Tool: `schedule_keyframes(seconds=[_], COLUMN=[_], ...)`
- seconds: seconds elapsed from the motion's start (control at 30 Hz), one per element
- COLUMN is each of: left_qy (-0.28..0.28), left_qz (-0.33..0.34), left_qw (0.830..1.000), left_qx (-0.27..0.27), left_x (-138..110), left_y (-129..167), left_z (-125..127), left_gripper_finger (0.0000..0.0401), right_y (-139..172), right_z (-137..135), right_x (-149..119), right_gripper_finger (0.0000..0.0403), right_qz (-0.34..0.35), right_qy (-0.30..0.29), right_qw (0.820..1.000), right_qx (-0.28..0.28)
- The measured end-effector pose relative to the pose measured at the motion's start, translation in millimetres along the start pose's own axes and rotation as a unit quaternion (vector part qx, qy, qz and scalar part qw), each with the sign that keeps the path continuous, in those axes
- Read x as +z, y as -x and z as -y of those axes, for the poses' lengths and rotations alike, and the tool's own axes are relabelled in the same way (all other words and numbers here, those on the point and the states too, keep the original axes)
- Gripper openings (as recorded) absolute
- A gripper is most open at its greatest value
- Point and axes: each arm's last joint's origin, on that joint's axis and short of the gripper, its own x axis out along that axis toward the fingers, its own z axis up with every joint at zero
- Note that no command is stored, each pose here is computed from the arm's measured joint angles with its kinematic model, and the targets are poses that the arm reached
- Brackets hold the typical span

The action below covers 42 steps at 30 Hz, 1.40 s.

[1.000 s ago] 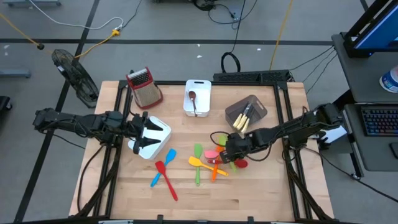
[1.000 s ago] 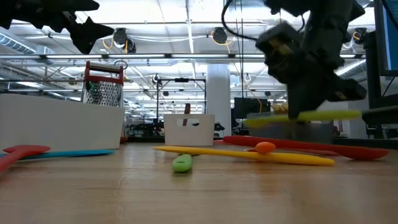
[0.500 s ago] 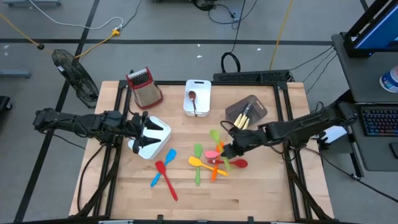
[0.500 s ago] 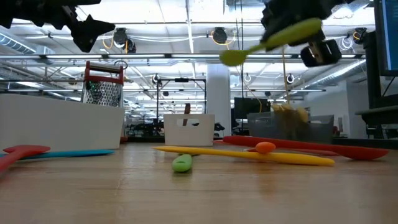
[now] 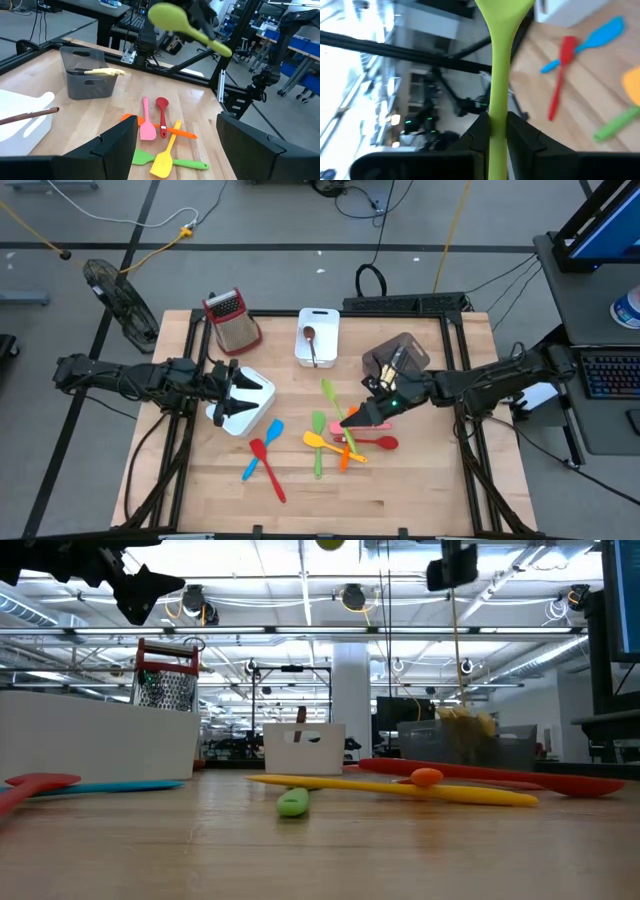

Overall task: Pick & Place Kitchen Items
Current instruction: Put the green serving spoon into the top white bin

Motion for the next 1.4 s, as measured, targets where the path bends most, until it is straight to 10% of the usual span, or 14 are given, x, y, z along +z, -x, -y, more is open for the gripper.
schedule_keyframes(seconds=[0.53,1.4], left_qy=[-0.012,-0.054], left_qz=[0.0,0.001], left_qw=[1.0,0.999], left_qx=[0.001,0.001], left_x=[0.0,0.2], left_y=[0.0,0.0], left_z=[0.0,0.0], left_gripper_finger=[0.0274,0.0274], right_y=[18.3,54.2], right_z=[-32.1,13.8], right_x=[39.0,123.6], right_gripper_finger=[0.0033,0.0033], right_qz=[0.023,0.197], right_qy=[0.123,-0.048], right_qw=[0.968,0.974], right_qx=[0.216,0.096])
